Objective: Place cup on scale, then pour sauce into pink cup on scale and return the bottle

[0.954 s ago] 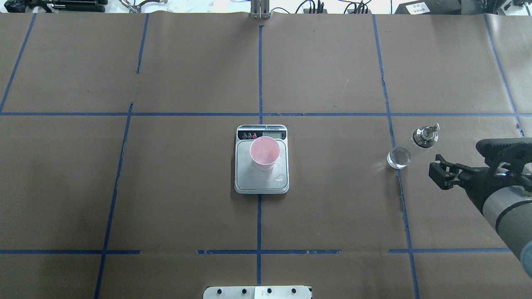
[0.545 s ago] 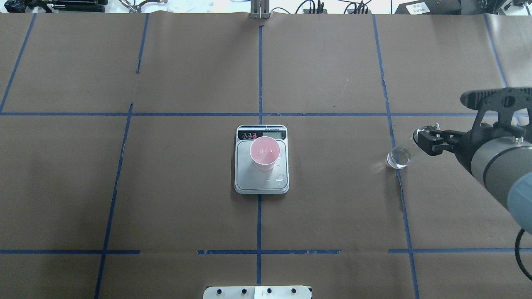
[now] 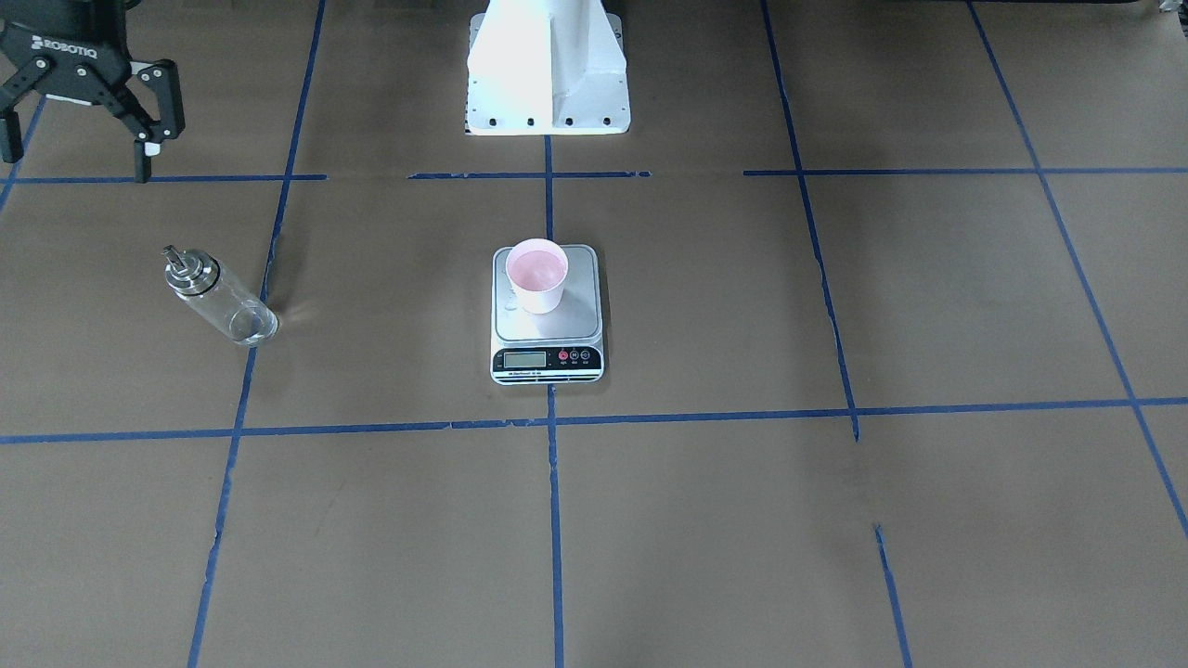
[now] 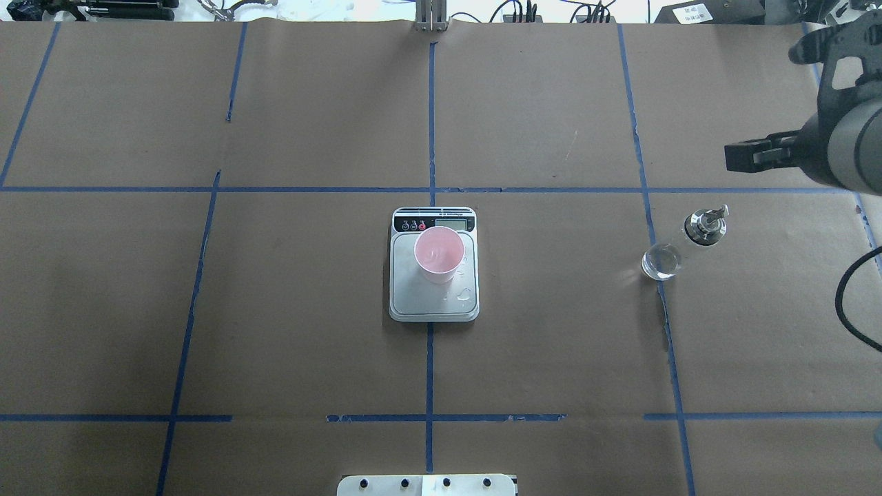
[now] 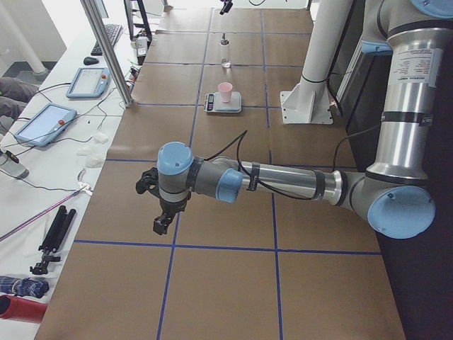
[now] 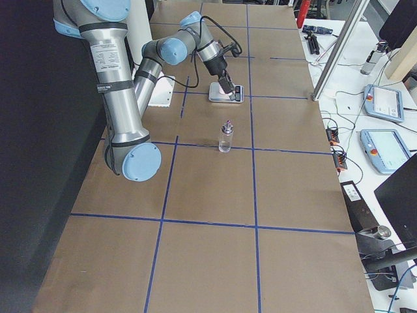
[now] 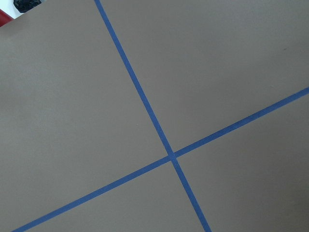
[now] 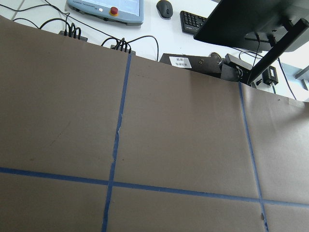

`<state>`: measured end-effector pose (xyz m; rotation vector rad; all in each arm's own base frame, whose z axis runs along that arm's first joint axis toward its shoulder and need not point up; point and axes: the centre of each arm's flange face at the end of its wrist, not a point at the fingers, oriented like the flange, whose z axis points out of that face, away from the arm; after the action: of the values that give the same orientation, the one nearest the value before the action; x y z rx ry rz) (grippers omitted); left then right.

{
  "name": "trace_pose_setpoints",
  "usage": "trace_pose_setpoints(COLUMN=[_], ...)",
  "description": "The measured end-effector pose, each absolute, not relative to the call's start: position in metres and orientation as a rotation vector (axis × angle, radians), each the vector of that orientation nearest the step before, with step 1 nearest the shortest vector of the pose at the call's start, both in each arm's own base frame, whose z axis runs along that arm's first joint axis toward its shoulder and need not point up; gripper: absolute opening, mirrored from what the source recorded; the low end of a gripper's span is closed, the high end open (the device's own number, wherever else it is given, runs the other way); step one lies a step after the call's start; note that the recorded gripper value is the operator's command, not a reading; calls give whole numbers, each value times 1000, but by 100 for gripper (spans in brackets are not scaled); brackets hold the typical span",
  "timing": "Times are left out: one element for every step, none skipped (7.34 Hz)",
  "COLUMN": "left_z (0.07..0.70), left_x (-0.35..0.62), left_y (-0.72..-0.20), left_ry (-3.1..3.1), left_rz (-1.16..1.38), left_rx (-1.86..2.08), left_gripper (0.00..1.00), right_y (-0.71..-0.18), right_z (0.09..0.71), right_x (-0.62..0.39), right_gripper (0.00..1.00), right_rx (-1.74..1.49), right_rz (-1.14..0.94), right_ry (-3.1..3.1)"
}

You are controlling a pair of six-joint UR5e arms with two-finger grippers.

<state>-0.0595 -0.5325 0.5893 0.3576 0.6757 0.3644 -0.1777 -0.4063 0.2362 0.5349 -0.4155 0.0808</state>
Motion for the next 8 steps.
trace_pose_setpoints(left_z=[589,589,588,588,588,588,589,593], left_x=[-59,-59,-59,-59,-59,-59,-59,-59], left_y=[-533,-533,-533,-533,-533,-533,-533,-532], left_ry=[676,676,677,677,677,678,678,679], left_rz=[365,365,365,366,366,366,366,365], left_rx=[358,359,359,360,360,359,357,351], left_gripper=[100,100,100,100,100,100,100,100], right_y=[-438,-472,-500,-525,-546,-560,-569,-568], right_z=[245,261,284,314,349,388,424,458], right_x=[-154,-127,-98,-68,-34,-1,26,49], right_gripper=[100,100,100,100,100,100,100,100], right_rx=[481,422,360,300,250,216,199,182], right_rz=[30,-22,-68,-113,-160,-209,-263,-297], right_ry=[-428,-465,-520,-581,-637,-683,-710,-721])
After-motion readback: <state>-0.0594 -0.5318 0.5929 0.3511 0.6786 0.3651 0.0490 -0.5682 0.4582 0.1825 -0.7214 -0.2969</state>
